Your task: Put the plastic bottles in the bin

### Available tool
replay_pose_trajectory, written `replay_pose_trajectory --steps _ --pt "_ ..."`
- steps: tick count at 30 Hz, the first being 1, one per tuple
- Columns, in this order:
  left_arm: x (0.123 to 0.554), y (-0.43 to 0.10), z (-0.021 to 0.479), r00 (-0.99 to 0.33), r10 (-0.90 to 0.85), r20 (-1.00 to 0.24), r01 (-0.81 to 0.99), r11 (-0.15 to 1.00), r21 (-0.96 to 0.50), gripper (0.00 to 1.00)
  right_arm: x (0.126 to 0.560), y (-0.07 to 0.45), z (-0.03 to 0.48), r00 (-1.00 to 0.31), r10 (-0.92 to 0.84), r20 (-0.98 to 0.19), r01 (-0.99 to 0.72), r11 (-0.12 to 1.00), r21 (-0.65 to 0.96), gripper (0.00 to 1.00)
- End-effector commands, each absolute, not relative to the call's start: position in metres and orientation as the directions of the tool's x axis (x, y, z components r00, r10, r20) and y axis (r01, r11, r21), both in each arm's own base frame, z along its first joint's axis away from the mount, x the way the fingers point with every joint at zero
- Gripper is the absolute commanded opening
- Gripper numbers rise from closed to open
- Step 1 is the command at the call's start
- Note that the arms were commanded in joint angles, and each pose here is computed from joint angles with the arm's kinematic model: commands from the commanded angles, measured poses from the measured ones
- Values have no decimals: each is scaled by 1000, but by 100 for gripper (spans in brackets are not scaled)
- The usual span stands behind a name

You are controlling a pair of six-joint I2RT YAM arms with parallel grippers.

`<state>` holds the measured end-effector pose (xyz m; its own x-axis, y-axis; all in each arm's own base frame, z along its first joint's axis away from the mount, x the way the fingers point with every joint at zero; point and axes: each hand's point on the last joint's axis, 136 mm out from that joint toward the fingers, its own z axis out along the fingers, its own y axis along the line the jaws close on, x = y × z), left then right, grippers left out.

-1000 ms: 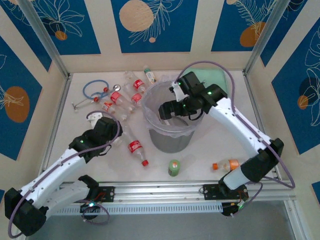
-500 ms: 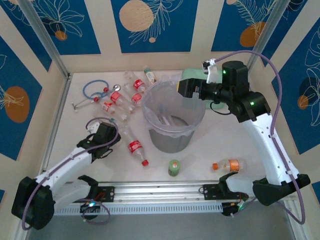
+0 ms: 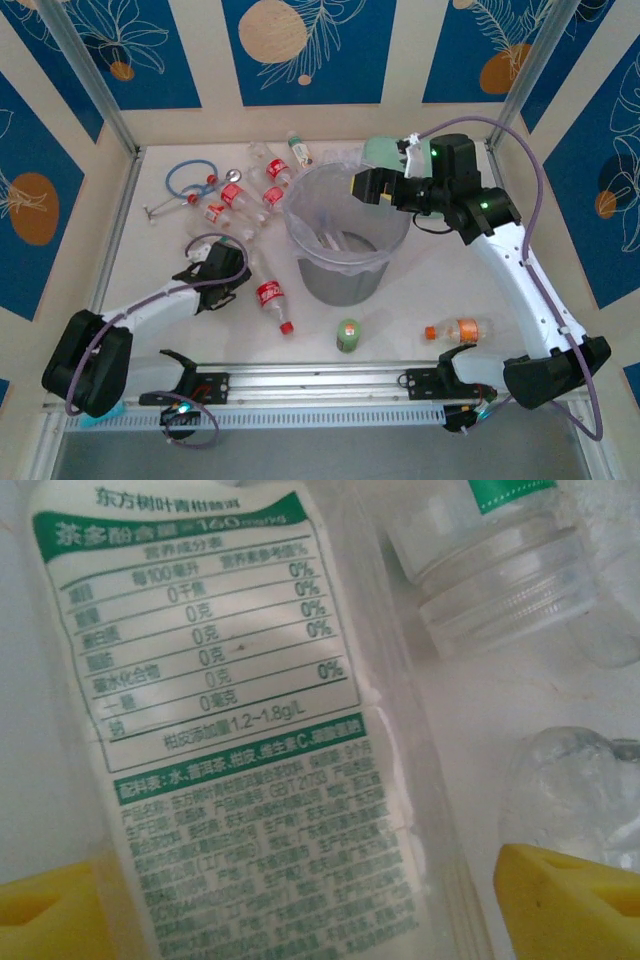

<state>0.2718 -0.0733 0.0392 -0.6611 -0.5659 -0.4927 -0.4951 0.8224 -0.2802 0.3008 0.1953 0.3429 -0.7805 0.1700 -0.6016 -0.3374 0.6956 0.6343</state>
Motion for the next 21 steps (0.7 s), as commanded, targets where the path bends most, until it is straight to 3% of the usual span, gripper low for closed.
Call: replay_pose_trajectory --steps 1,9,14,17,21 --pt "273 -72 41 -649 -587 -484 -509 808 -298 82 295 192 350 -770 196 -608 -346 672 655 100" --pt "263 -60 59 -622 -583 -523 -510 808 -294 65 295 182 373 -668 280 -690 -383 665 641 99" --pt "265 -62 99 -613 -551 -567 -445 833 -329 55 292 184 383 -640 260 -723 -430 660 617 99" --pt "272 -77 145 -603 -519 -606 -327 854 -406 48 288 196 390 -646 208 -735 -490 625 608 99" --pt "280 -118 222 -614 -394 -684 -36 880 -474 44 288 217 397 -662 134 -738 -533 607 589 98"
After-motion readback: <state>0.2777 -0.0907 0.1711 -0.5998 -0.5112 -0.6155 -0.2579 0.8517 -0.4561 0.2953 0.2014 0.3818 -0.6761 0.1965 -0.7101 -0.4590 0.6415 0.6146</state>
